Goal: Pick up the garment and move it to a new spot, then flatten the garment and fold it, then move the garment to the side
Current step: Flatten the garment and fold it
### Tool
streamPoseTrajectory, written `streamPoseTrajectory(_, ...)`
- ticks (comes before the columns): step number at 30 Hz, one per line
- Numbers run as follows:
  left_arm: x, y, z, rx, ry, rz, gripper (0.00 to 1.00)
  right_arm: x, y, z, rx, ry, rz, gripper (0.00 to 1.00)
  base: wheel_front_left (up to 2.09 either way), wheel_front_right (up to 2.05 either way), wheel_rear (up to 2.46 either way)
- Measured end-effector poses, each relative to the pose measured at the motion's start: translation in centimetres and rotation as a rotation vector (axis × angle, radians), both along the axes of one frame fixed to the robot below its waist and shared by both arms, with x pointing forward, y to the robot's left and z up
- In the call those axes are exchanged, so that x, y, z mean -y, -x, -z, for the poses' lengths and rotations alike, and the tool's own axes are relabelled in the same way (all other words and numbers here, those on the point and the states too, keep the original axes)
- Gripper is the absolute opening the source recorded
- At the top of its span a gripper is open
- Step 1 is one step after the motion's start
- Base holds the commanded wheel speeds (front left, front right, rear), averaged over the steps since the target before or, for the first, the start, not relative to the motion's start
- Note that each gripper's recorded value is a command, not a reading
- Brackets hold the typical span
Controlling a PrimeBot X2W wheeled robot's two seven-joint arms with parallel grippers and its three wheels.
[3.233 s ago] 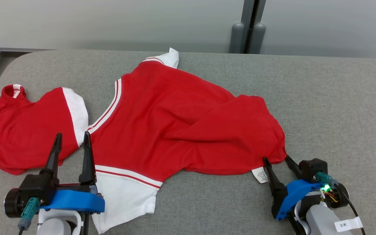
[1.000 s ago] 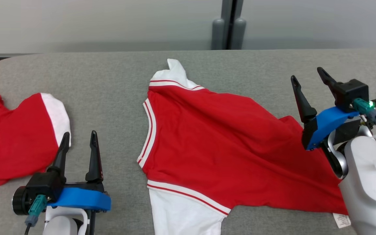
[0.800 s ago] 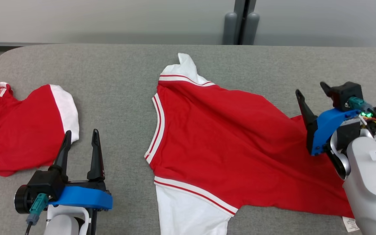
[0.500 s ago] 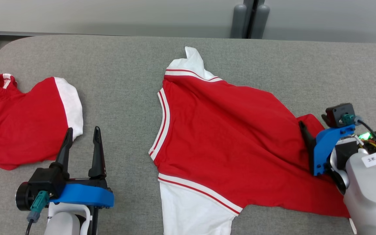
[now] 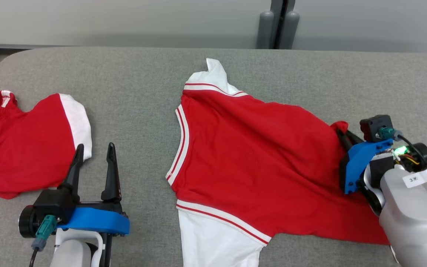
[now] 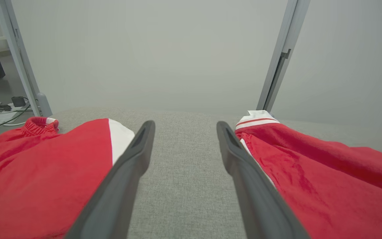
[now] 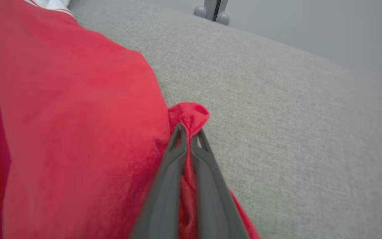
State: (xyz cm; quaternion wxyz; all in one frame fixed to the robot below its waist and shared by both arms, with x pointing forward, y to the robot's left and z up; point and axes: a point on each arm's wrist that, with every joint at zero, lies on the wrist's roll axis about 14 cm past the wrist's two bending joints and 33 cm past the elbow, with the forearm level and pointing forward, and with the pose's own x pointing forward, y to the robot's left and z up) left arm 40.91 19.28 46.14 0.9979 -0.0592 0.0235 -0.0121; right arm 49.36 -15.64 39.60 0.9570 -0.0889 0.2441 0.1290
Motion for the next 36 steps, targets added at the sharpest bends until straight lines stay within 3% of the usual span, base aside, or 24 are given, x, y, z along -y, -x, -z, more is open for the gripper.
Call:
streamPoseTrajectory(8, 0.8, 0.7, -0.9, 0.023, 0.004, 0.020, 1.00, 1.2, -3.0, -9.6, 0.328, -0.129, 0.067, 0.00, 0.00, 0.00, 0.00)
streamPoseTrajectory(17, 1.2, 1.2, -1.4, 0.034, 0.004, 0.032, 1.00, 3.3, -4.8, -16.4, 0.505, -0.166, 0.120, 0.00, 0.00, 0.00, 0.00)
streamPoseTrajectory(27, 0.1, 2.1, -1.5, 0.035, 0.009, -0.006, 1.00, 2.1, -5.8, -16.0, 0.478, -0.151, 0.103, 0.00, 0.00, 0.00, 0.00)
streamPoseTrajectory(36, -0.4, 1.2, -0.6, 0.013, 0.012, -0.019, 1.00, 0.8, -9.1, -15.7, 0.463, -0.108, 0.072, 0.00, 0.00, 0.00, 0.00)
